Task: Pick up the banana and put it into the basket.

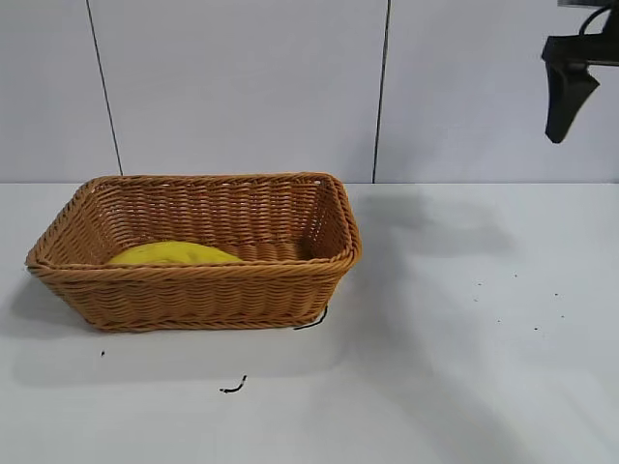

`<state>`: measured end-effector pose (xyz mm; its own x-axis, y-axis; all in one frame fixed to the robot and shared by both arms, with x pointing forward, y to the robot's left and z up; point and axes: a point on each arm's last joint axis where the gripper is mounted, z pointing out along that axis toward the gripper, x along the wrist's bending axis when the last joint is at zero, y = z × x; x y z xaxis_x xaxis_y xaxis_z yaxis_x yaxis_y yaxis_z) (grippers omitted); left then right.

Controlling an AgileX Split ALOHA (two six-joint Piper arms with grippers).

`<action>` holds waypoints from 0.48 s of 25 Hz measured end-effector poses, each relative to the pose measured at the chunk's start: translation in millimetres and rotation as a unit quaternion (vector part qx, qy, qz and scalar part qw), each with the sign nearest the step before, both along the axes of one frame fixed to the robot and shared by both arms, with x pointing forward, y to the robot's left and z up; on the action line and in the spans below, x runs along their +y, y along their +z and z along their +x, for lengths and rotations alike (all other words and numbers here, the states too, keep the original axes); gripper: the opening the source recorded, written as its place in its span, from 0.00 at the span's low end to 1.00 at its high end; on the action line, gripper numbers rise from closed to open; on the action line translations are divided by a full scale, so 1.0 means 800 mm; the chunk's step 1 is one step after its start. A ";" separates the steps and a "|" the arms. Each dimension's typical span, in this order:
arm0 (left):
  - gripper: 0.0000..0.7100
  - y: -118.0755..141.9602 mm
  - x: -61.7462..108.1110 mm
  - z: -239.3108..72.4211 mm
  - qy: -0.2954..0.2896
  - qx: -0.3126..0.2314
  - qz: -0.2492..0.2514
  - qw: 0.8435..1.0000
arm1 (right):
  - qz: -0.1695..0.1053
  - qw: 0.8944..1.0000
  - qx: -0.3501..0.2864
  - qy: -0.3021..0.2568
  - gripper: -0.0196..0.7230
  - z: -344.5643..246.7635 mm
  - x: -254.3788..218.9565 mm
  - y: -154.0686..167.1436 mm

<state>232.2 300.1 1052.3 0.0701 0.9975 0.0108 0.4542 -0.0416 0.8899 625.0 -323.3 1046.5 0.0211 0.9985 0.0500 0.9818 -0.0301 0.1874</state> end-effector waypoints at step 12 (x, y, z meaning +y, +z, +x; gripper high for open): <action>0.89 0.000 0.000 0.000 0.000 0.000 0.000 1.000 | -0.002 1.000 -0.019 0.009 0.88 -0.239 0.019 0.034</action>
